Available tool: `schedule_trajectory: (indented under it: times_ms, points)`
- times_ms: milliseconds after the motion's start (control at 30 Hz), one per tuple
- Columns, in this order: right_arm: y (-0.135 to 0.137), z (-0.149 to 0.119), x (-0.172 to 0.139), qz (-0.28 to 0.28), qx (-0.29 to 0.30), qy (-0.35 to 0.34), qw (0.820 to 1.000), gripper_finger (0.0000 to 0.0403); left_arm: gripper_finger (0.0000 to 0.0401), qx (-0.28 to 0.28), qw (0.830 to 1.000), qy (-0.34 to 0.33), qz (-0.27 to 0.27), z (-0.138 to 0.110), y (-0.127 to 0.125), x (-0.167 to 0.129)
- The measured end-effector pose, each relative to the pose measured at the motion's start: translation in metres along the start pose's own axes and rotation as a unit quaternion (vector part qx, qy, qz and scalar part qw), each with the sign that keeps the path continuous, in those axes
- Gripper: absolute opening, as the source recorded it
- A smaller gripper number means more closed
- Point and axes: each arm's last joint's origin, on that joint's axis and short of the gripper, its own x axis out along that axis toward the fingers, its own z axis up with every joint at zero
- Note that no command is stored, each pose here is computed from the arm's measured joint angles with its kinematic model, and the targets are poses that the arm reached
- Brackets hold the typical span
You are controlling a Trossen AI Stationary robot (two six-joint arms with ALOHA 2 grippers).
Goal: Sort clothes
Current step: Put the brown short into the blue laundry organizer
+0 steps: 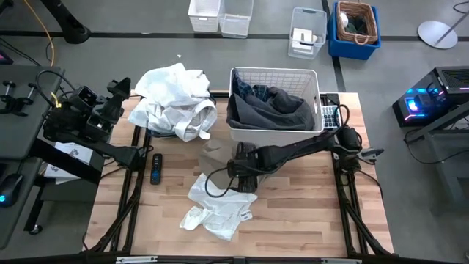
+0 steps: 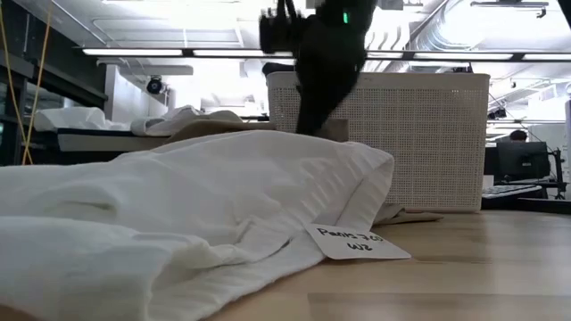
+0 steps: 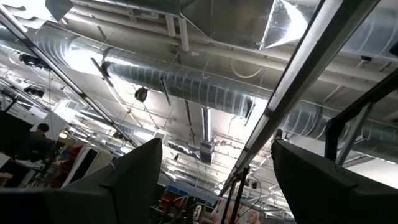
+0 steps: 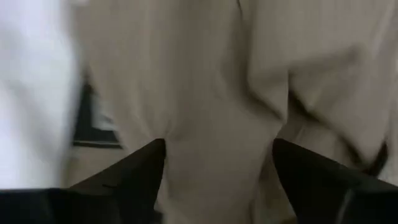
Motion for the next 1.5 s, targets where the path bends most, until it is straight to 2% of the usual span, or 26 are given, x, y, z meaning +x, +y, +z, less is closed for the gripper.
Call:
schedule_trajectory:
  times_ms: [67,133,300,333,433,500,633,733,867,967,1067,1100,1167,1233,1300,1400,1500]
  points:
    - [0.0,-0.012,0.013,-0.005,0.017,0.021,1.0,0.0266,0.0291,0.0,1.0,-0.001,0.005,0.0,0.0,0.0]
    - [0.002,-0.023,0.022,-0.003,0.023,0.043,0.999,0.022,0.0291,0.0,1.0,-0.001,0.006,0.0,0.0,0.0]
    - [0.013,-0.037,0.029,0.071,0.014,0.077,0.994,0.0036,0.0291,0.001,1.0,-0.001,0.006,0.0,0.0,0.0]
    - [0.015,-0.036,0.028,0.082,0.012,0.079,0.993,0.0019,0.0291,0.003,1.0,-0.001,0.006,0.0,0.0,0.0]
    - [0.017,-0.028,0.011,0.11,0.015,0.087,0.99,0.0008,0.0291,0.003,1.0,-0.001,0.007,0.0,0.0,0.0]
    - [0.016,-0.015,-0.017,0.12,-0.001,0.069,0.99,0.0003,0.0291,0.003,1.0,-0.001,0.007,0.0,0.0,0.0]
    - [0.001,0.02,-0.098,0.108,-0.039,-0.044,0.992,0.0002,0.0291,0.004,1.0,0.0,0.016,0.0,0.001,0.0]
    - [-0.025,0.049,-0.154,0.084,-0.034,-0.163,0.982,0.0001,0.0291,0.018,1.0,0.0,0.023,0.0,0.001,0.0]
    - [-0.072,0.083,-0.202,0.026,0.011,-0.324,0.946,0.0001,0.0291,0.026,0.999,0.0,0.029,0.0,0.002,0.0]
    - [-0.108,0.106,-0.218,-0.001,0.045,-0.438,0.898,0.0001,0.0291,0.026,0.999,0.0,0.03,0.0,0.002,0.0]
    - [-0.139,0.122,-0.227,0.02,0.073,-0.551,0.831,0.0001,0.0291,0.026,0.999,0.0,0.031,0.0,0.002,0.0]
    - [-0.148,0.124,-0.23,0.04,0.082,-0.573,0.815,0.0001,0.0291,0.026,0.999,0.0,0.031,0.0,0.002,0.0]
    - [-0.157,0.125,-0.232,0.072,0.086,-0.591,0.798,0.0,0.0291,0.025,0.999,0.0,0.032,0.0,0.002,0.0]
    - [-0.156,0.124,-0.229,0.095,0.073,-0.581,0.805,0.0,0.0291,0.026,0.999,0.0,0.032,0.0,0.002,0.0]
    - [-0.148,0.12,-0.225,0.13,0.055,-0.543,0.828,0.0,0.0291,0.026,0.999,0.001,0.032,0.0,0.002,0.0]
    - [-0.127,0.105,-0.221,0.19,0.028,-0.452,0.871,0.0,0.0291,0.028,0.999,0.004,0.032,-0.001,0.002,0.0]
    - [-0.095,0.081,-0.217,0.231,0.01,-0.321,0.918,0.0,0.0291,0.03,0.999,0.008,0.032,-0.001,0.002,0.0]
